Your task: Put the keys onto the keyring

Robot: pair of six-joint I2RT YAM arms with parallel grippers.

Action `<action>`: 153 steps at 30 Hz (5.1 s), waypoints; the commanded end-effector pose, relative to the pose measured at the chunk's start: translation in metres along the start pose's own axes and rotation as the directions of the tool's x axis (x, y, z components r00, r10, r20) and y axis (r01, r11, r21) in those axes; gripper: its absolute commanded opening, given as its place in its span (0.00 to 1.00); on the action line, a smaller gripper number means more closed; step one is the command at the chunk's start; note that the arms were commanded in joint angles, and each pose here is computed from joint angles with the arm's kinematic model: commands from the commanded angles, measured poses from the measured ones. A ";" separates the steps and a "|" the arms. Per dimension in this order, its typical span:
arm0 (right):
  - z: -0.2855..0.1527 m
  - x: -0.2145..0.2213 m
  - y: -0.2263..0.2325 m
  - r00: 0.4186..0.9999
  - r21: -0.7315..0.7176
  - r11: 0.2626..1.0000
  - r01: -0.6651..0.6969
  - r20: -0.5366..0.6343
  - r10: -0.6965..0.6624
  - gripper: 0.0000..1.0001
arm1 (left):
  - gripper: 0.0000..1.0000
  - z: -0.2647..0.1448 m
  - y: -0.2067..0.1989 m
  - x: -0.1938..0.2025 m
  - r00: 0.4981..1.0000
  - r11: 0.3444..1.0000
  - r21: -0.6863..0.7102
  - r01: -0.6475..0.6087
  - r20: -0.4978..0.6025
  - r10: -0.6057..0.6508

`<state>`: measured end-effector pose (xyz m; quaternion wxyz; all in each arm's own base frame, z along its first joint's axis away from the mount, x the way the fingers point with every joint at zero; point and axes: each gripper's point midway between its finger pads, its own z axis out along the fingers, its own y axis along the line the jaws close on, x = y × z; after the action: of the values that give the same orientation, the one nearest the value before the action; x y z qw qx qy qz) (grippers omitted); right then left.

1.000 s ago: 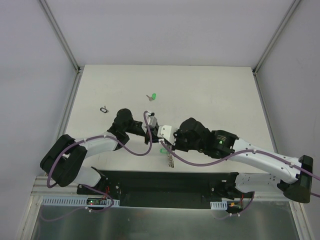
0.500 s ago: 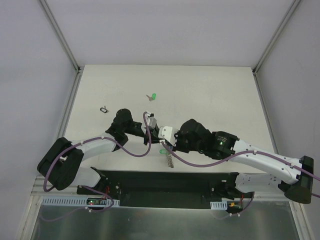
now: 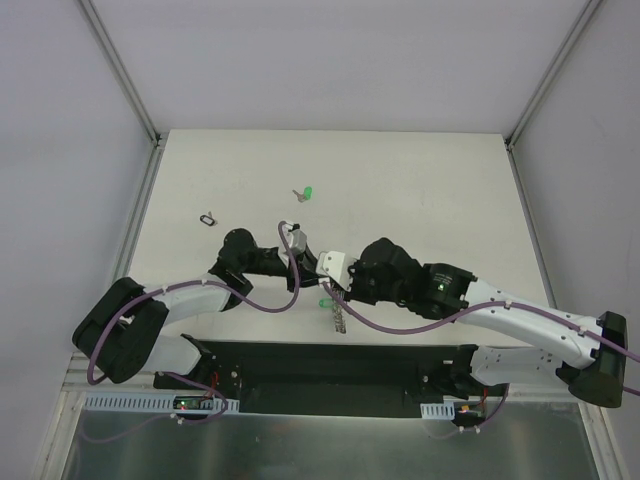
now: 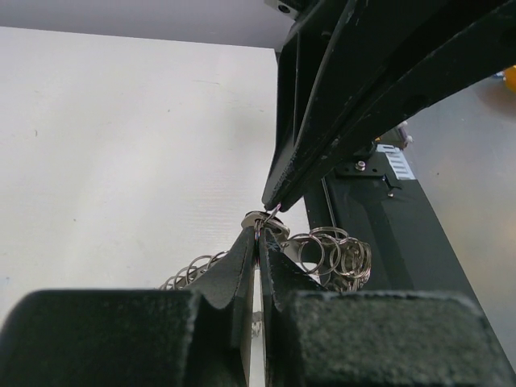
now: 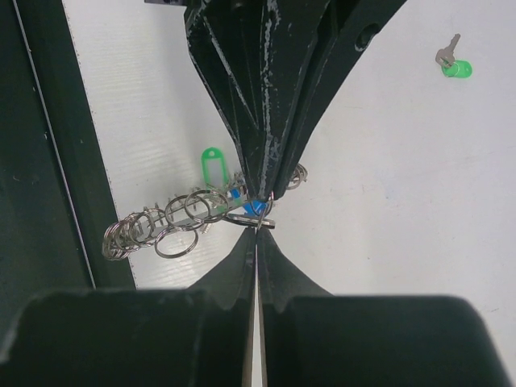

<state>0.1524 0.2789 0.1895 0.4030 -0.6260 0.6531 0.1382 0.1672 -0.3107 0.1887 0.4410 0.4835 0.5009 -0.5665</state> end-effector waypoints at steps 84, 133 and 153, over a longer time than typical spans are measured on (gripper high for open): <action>-0.029 0.071 -0.218 0.888 0.639 0.689 -0.342 -0.020 0.459 0.01 | 0.99 -0.230 0.049 -0.045 0.946 0.099 -0.989 0.107 0.071 -0.317; -0.134 0.285 -0.204 0.195 0.652 -0.368 -0.663 0.625 0.755 0.85 | 0.99 -0.283 0.041 -0.062 0.973 -0.152 -0.979 0.136 0.160 -0.164; -0.287 0.145 -0.151 0.397 0.460 -0.272 -0.845 0.882 0.254 0.96 | 0.99 -0.336 -0.014 -0.116 0.925 -0.301 -0.889 0.344 0.265 0.273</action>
<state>0.2247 -0.0507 0.2986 0.6752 0.2735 0.6850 0.0069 0.2129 0.0171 0.2799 0.6741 -0.1898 0.7137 -0.0140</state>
